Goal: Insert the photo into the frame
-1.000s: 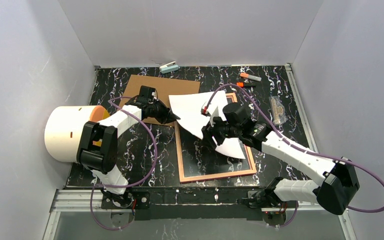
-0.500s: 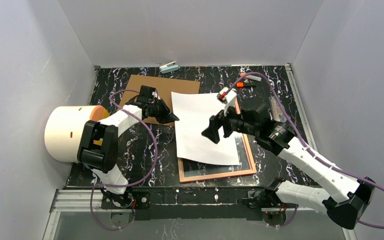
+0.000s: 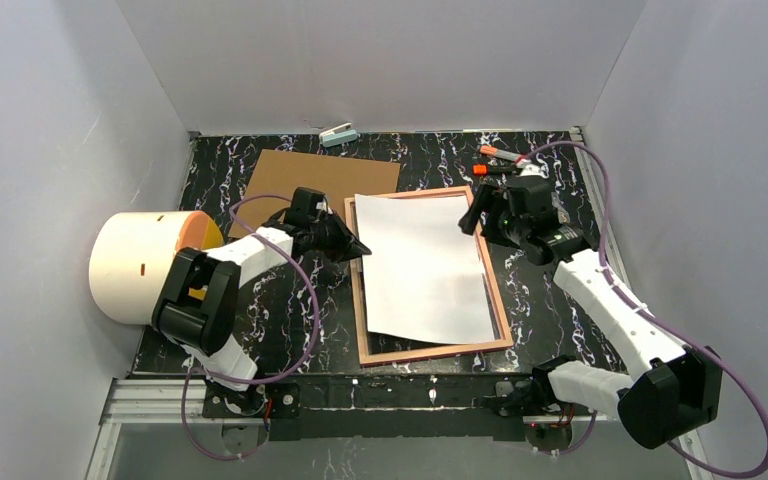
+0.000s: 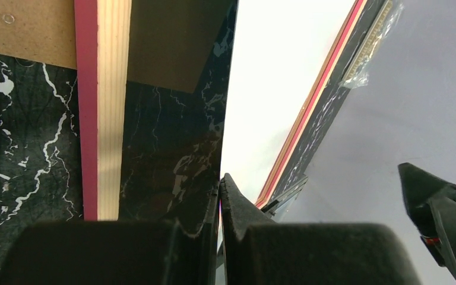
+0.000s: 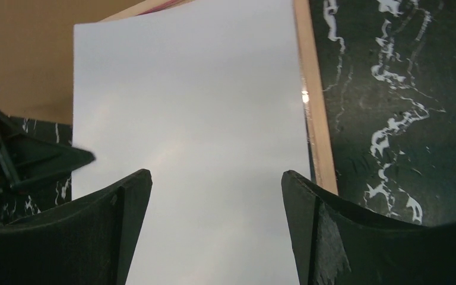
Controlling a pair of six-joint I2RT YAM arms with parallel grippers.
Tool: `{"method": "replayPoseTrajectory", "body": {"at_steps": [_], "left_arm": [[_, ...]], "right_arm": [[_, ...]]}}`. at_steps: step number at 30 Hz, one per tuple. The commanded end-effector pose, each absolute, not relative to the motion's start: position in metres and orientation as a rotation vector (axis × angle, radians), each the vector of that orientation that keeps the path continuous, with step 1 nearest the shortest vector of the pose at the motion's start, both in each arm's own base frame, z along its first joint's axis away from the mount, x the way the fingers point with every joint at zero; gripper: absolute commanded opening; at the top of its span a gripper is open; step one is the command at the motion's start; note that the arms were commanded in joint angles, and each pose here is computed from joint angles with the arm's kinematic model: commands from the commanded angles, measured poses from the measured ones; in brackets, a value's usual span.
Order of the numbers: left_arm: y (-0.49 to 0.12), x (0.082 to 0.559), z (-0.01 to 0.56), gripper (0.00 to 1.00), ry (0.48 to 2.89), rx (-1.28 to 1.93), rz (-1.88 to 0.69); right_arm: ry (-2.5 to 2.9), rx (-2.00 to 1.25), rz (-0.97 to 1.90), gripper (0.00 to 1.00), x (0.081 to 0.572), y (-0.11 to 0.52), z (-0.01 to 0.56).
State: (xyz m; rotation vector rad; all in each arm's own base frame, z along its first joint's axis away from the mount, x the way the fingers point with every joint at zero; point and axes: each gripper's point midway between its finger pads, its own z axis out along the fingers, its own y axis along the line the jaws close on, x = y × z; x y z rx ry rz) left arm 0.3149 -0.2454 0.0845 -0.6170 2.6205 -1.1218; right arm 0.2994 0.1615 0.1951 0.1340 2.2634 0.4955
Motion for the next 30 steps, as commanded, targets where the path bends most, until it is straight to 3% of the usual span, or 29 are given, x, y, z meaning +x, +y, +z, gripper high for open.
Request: {"method": "replayPoseTrajectory", "body": {"at_steps": [1, 16, 30], "left_arm": [[-0.246, 0.326, 0.107, 0.00, 2.488, -0.676, -1.163], [-0.221, 0.318, 0.112, 0.00, 2.370, -0.688, -1.026], [-0.250, 0.327, 0.107, 0.00, 2.355, -0.691, -1.151]], "right_arm": [[2.258, 0.415, 0.441, 0.88, 0.299, 0.125, 0.188], [2.307, 0.515, 0.364, 0.87, 0.293, 0.106, 0.153], [2.346, 0.569, 0.341, 0.87, 0.286, 0.100, 0.134]]}}
